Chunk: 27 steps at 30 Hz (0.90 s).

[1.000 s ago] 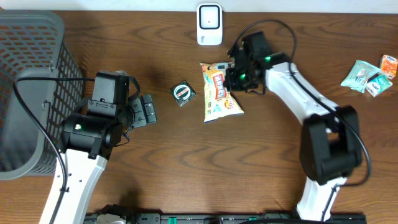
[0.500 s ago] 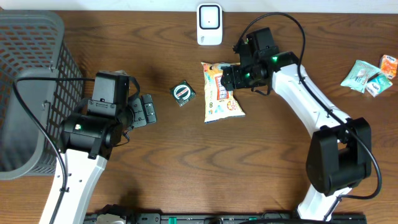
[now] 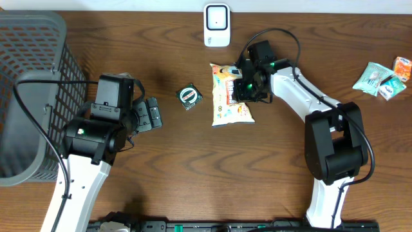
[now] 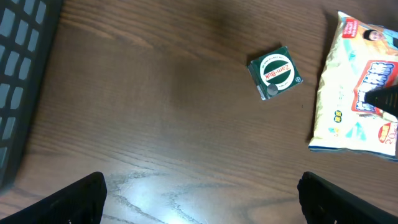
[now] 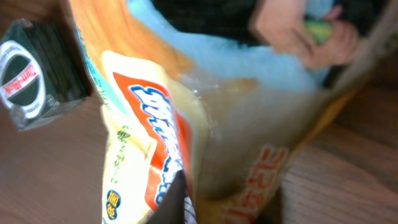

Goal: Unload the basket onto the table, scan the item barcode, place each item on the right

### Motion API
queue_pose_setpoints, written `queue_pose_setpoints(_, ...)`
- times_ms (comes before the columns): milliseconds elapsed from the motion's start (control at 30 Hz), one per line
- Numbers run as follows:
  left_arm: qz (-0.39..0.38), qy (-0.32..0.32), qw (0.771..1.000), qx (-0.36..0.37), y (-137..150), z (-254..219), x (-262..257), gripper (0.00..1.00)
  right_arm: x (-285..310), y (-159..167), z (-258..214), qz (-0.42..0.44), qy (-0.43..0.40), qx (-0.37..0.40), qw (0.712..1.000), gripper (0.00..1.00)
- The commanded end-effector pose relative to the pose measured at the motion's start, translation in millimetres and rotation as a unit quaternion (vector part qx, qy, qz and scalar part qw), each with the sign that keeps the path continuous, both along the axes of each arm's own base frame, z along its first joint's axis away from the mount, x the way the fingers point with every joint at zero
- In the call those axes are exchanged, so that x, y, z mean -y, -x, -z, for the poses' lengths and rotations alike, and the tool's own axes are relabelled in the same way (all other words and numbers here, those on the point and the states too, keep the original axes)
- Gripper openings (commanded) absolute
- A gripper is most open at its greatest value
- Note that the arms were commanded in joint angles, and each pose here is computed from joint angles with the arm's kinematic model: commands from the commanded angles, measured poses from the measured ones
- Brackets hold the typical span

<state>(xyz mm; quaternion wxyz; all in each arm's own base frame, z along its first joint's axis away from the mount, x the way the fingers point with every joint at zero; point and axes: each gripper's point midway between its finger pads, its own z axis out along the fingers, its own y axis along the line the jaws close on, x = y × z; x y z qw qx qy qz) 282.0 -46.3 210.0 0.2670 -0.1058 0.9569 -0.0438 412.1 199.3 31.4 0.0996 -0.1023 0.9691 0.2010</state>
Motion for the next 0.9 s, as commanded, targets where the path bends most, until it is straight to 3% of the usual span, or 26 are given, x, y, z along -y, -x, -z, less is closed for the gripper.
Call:
queue_pose_setpoints(0, -0.004, 0.004, 1.000, 0.003, -1.5, -2.8, 0.1, 0.98, -2.7, -1.1, -4.0, -0.005, -0.002, 0.004, 1.000, 0.01)
queue_pose_setpoints(233, -0.004, 0.004, 1.000, 0.003, -1.5, -2.8, 0.1, 0.98, 3.3, -9.5, -33.9, 0.002, 0.005, 0.036, 0.999, 0.01)
queue_pose_setpoints(500, -0.004, 0.004, 1.000, 0.003, -1.5, -2.8, 0.1, 0.98, 36.9, -18.0, -73.2, 0.039, 0.096, 0.105, 0.989, 0.01)
queue_pose_setpoints(833, -0.004, 0.004, 1.000, 0.003, -1.5, -2.8, 0.1, 0.98, 44.8, -8.8, -70.5, 0.039, 0.129, 0.094, 0.986, 0.01)
queue_pose_setpoints(867, -0.004, 0.004, 1.000, 0.003, -1.6, -2.9, 0.2, 0.98, 45.1, -8.5, -69.8, 0.039, 0.130, 0.093, 0.986, 0.05)
